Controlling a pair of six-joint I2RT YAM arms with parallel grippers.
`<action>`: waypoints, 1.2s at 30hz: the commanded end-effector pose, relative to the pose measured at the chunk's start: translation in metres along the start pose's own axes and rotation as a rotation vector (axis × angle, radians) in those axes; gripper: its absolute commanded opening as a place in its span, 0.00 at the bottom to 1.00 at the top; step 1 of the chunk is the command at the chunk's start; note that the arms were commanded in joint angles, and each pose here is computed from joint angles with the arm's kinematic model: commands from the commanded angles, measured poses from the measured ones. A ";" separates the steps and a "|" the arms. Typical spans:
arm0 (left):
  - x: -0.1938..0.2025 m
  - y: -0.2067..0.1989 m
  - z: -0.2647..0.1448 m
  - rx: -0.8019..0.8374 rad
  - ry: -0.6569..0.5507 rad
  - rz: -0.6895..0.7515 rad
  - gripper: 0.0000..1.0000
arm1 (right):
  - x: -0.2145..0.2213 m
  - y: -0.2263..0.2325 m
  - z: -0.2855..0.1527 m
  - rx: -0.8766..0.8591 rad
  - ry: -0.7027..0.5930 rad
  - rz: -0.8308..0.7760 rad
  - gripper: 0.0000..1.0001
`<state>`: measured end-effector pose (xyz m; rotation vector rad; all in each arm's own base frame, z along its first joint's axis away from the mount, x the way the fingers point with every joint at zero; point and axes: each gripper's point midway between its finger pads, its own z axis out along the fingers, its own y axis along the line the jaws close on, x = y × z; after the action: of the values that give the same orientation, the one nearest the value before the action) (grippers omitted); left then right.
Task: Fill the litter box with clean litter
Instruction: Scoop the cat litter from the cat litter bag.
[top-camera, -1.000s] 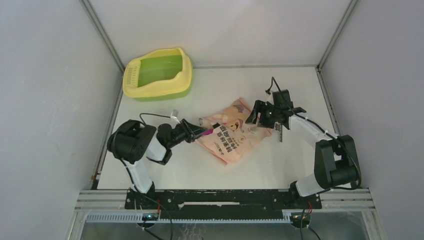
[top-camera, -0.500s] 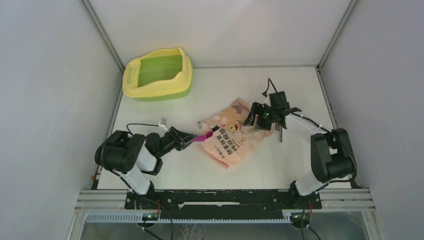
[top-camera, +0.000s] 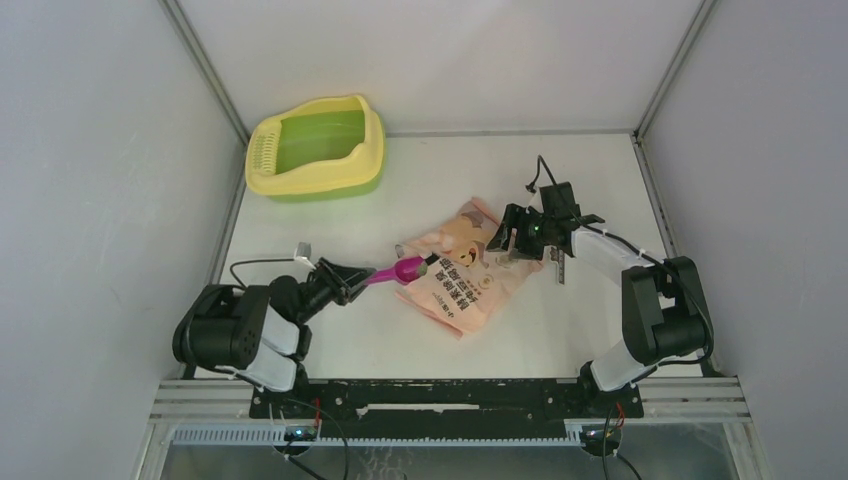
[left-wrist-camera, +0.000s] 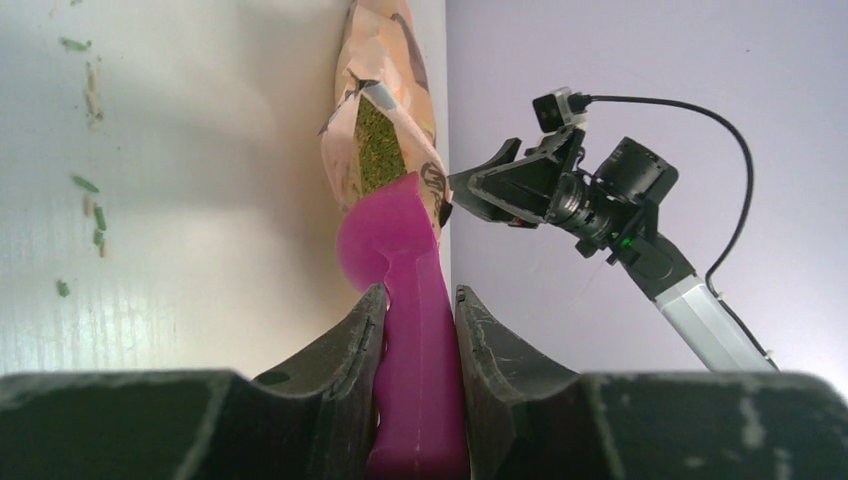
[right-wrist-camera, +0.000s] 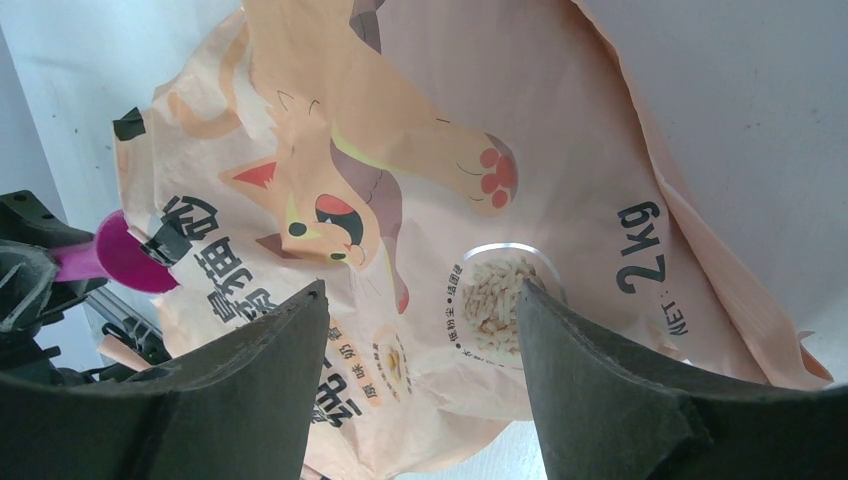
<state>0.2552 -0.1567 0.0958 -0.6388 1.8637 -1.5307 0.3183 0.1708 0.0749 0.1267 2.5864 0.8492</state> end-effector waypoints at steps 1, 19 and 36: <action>0.000 -0.024 -0.014 0.090 0.001 0.010 0.00 | -0.012 0.009 -0.006 -0.029 -0.041 -0.017 0.75; -0.020 -0.054 -0.005 0.162 -0.023 -0.028 0.00 | -0.018 0.008 -0.009 -0.035 -0.055 -0.006 0.75; -0.042 -0.005 0.001 0.024 -0.121 -0.114 0.00 | -0.019 0.004 -0.009 -0.033 -0.051 0.004 0.76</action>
<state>0.2759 -0.1445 0.0935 -0.8479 1.8399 -1.5816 0.3213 0.1649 0.0765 0.1526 2.5782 0.8628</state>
